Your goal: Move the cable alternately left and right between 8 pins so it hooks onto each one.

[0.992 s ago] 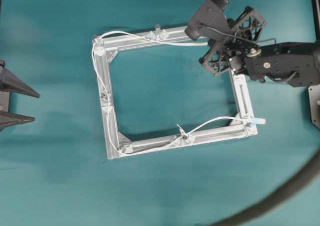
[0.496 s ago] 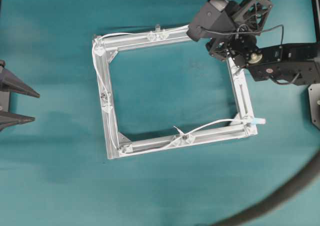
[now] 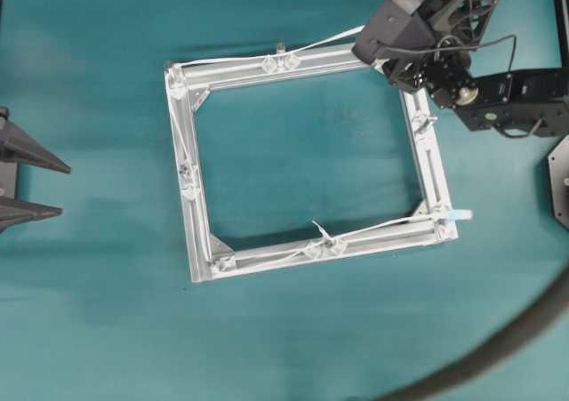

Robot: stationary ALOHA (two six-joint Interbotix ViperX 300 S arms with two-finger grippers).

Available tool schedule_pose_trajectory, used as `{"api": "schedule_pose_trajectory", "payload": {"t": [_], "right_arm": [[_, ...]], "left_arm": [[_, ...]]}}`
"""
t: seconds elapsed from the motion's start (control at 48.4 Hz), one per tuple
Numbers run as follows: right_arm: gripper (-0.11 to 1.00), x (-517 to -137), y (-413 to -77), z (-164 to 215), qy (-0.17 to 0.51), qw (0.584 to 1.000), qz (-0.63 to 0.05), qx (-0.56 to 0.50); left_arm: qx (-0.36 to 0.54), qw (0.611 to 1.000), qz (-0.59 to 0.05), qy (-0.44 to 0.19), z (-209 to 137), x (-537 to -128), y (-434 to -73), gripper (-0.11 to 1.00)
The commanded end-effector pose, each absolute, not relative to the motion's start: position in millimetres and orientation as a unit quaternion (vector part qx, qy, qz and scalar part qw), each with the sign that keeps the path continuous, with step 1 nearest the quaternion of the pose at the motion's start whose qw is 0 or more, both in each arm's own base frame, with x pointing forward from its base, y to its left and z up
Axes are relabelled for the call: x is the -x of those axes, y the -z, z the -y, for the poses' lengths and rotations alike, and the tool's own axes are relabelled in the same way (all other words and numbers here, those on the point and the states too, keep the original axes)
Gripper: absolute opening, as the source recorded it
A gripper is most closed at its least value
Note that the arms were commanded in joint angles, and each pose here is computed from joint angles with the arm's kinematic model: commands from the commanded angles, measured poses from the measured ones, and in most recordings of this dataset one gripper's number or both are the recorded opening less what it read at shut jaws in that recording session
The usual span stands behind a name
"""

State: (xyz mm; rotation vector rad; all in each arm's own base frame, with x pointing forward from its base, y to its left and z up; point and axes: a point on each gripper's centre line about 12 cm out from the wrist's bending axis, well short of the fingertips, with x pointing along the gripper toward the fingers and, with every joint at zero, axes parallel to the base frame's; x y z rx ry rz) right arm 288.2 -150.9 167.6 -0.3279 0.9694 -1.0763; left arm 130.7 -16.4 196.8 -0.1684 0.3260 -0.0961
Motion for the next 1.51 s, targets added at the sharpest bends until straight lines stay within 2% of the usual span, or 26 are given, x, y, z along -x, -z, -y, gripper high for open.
{"api": "schedule_pose_trajectory", "payload": {"t": [0.0,0.207,0.455,0.702,1.074,1.488], "right_arm": [[0.14,-286,-173,156,0.49,0.75,-0.424,0.128],[0.14,-289,-161,157,0.456,0.779,-0.421,0.089],[0.14,-283,-147,151,0.447,0.787,-0.422,0.042],[0.14,-284,-157,142,0.439,0.807,-0.392,-0.035],[0.14,-278,-147,124,0.424,0.802,-0.401,-0.126],[0.14,-280,-144,114,0.409,0.807,-0.404,-0.139]], "left_arm": [[0.088,0.983,-0.157,0.046,16,-132,-201,0.72],[0.088,0.983,-0.156,0.046,16,-132,-201,0.72],[0.088,0.983,-0.157,0.045,16,-132,-201,0.72],[0.088,0.983,-0.157,0.046,16,-132,-201,0.72],[0.088,0.983,-0.157,0.045,16,-132,-201,0.72],[0.088,0.983,-0.156,0.045,16,-132,-201,0.72]]}}
